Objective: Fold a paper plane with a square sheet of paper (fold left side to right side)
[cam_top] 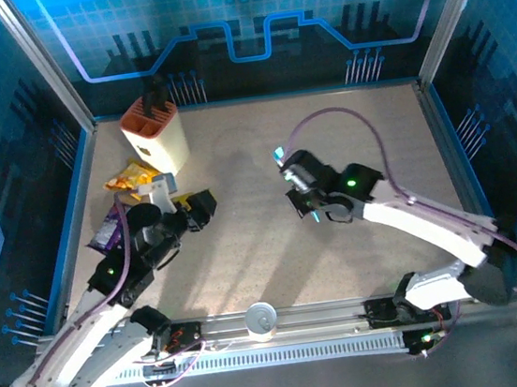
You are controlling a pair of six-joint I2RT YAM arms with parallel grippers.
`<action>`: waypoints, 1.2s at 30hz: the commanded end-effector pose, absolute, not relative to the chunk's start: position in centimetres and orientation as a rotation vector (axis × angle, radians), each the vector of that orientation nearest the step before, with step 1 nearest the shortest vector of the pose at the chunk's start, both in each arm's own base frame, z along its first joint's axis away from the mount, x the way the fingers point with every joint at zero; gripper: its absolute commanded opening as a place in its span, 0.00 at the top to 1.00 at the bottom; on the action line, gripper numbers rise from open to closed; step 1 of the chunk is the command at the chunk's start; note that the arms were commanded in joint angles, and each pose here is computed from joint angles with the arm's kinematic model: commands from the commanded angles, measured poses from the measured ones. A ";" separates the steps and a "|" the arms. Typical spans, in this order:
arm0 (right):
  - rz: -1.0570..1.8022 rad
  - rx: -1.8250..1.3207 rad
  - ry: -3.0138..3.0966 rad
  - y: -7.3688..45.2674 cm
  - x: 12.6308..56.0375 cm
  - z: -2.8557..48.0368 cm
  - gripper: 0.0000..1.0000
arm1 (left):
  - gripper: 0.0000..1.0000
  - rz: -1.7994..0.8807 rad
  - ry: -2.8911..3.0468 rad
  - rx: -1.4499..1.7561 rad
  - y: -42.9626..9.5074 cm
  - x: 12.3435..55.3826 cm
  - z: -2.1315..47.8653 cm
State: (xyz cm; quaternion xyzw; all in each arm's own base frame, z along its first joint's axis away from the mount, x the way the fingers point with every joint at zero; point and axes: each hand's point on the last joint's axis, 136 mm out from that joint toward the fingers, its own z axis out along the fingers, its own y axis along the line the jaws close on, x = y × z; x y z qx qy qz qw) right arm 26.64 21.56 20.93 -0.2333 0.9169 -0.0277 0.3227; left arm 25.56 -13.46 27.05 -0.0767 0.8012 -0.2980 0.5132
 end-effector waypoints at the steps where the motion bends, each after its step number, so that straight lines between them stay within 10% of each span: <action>1: -0.612 -0.658 2.345 17.8 27.1 21.3 0.93 | 0.35 -0.511 1.946 -0.265 -9.8 25.1 25.1; 19: -0.987 -1.163 2.432 26.6 26.4 7.9 0.88 | 0.33 -0.458 1.906 -0.315 -7.7 24.0 25.5; 36: -0.294 -0.987 2.614 27.5 25.2 10.2 0.32 | 0.23 -0.556 1.996 -0.318 -10.3 25.7 23.7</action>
